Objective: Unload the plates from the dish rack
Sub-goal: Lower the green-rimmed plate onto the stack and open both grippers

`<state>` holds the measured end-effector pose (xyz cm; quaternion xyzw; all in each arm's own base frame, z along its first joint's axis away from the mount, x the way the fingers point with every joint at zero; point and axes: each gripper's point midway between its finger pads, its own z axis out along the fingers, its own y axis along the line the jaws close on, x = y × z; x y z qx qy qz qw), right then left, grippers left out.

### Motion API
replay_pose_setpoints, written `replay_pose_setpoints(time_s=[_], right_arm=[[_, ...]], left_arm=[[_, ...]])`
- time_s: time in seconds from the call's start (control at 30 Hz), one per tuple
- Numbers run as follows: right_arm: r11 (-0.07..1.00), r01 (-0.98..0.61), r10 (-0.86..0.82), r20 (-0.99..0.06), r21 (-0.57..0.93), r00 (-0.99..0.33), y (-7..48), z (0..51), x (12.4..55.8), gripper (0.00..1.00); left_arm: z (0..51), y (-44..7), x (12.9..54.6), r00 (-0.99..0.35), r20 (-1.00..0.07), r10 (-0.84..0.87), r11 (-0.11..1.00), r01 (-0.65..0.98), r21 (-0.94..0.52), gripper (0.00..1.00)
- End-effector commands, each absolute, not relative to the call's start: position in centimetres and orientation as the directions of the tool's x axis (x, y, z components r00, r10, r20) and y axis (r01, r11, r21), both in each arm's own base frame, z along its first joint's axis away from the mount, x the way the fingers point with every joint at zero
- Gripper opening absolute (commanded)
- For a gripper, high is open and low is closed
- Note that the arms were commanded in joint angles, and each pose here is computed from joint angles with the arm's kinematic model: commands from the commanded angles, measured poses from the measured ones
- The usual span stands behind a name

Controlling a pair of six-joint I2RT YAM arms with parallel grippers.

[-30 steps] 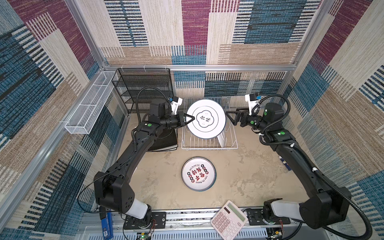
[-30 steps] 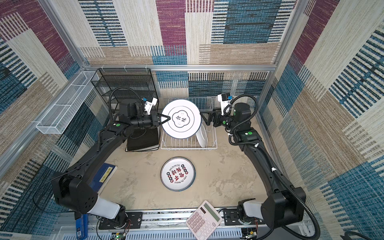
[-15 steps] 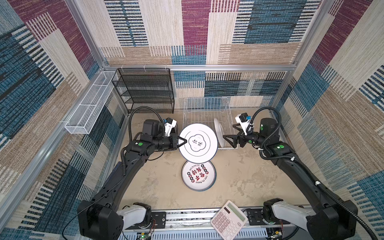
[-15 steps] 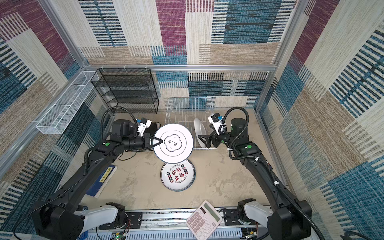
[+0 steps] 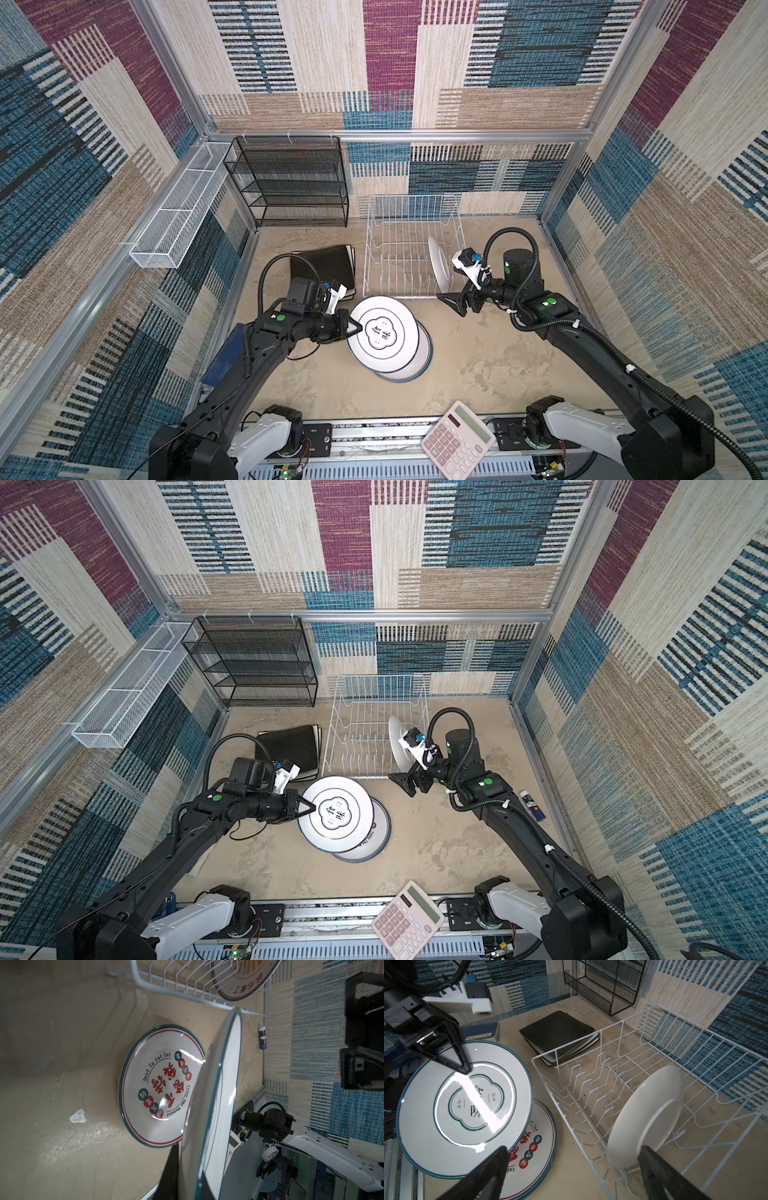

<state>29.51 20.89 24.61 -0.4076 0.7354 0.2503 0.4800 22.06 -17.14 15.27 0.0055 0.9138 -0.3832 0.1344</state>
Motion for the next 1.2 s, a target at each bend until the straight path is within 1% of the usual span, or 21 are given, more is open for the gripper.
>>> replay_pose_setpoints(time_s=[0.0,0.27,0.57,0.8,1.03,1.17], right_arm=[[0.551,-0.831,-0.368,-0.916,-0.075,-0.162,20.9,25.1,29.9,0.99],[0.570,-0.817,-0.367,-0.917,-0.089,-0.156,20.7,25.1,30.2,0.99],[0.585,-0.804,-0.362,-0.920,-0.100,-0.149,20.5,25.6,30.4,0.99],[0.590,-0.802,-0.358,-0.921,-0.096,-0.152,20.5,25.5,30.4,0.99],[0.589,-0.801,-0.366,-0.919,-0.105,-0.148,20.5,25.6,30.6,0.99],[0.596,-0.797,-0.369,-0.916,-0.103,-0.158,20.5,25.6,30.9,0.99]], left_arm=[[14.7,-17.8,22.5,-0.964,-0.229,-0.135,0.671,0.081,-0.737,0.00],[11.6,-18.9,23.3,-0.970,-0.154,-0.188,0.617,0.006,-0.787,0.00],[9.0,-20.0,23.8,-0.984,-0.091,-0.151,0.632,-0.026,-0.775,0.00],[8.0,-19.9,23.8,-0.984,-0.079,-0.161,0.657,-0.047,-0.752,0.24],[7.2,-19.4,23.5,-0.988,-0.031,-0.153,0.700,-0.086,-0.709,0.38],[6.9,-18.7,23.4,-0.991,-0.018,-0.136,0.754,-0.092,-0.651,0.43]])
